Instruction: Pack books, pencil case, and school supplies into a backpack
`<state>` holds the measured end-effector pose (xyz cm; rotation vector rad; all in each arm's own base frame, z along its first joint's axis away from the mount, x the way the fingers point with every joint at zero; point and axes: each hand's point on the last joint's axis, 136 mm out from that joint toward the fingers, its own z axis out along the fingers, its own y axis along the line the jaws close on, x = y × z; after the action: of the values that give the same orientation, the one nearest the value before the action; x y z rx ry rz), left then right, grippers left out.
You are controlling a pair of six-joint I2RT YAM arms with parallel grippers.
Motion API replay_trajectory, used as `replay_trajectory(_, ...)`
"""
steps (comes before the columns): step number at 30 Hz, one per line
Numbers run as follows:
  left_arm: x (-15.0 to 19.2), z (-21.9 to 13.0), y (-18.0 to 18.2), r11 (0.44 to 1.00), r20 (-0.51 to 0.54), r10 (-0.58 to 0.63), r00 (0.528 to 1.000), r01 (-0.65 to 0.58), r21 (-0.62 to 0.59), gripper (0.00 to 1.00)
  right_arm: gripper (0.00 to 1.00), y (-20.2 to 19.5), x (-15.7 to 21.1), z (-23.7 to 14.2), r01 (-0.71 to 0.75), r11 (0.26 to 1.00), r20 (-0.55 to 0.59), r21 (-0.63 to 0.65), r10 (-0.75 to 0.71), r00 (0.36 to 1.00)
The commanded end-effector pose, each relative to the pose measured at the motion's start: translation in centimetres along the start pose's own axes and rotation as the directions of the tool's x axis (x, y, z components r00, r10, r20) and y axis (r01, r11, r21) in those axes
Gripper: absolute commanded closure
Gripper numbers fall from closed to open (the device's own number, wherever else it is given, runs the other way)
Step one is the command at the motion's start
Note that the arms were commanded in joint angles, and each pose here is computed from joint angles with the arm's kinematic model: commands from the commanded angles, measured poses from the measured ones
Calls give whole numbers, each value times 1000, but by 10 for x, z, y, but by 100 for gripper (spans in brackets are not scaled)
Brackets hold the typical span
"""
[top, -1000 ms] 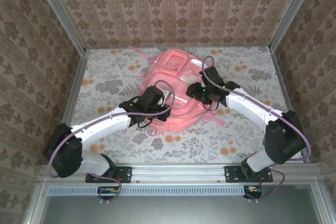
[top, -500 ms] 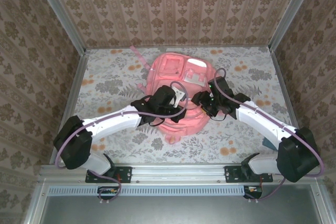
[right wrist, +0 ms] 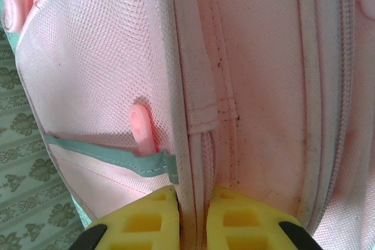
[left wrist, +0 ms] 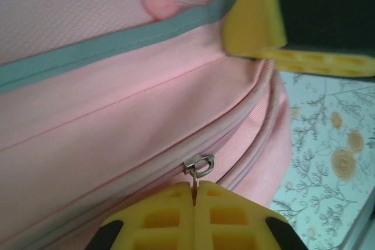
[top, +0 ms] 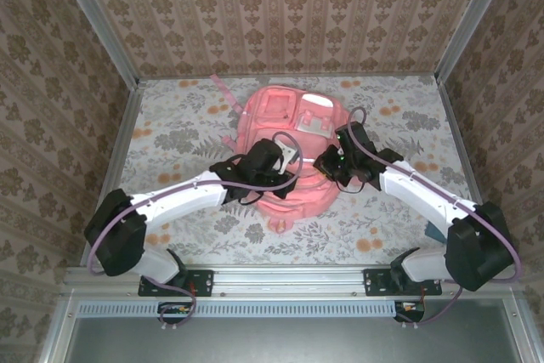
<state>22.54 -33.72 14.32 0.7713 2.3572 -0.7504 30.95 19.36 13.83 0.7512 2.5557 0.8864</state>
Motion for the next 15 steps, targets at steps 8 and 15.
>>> replay_trajectory(8, 21, -37, 98, 955, 32, -104, 994, 108, -275, 100, 90, 1, -53, 5, 130, 987, 95, 89, -139, 986)
replay_trajectory(15, 12, -53, 147, 913, 106, -153, 983, 181, -365, 100, 91, 3, -78, 16, 201, 972, 80, 122, -212, 974)
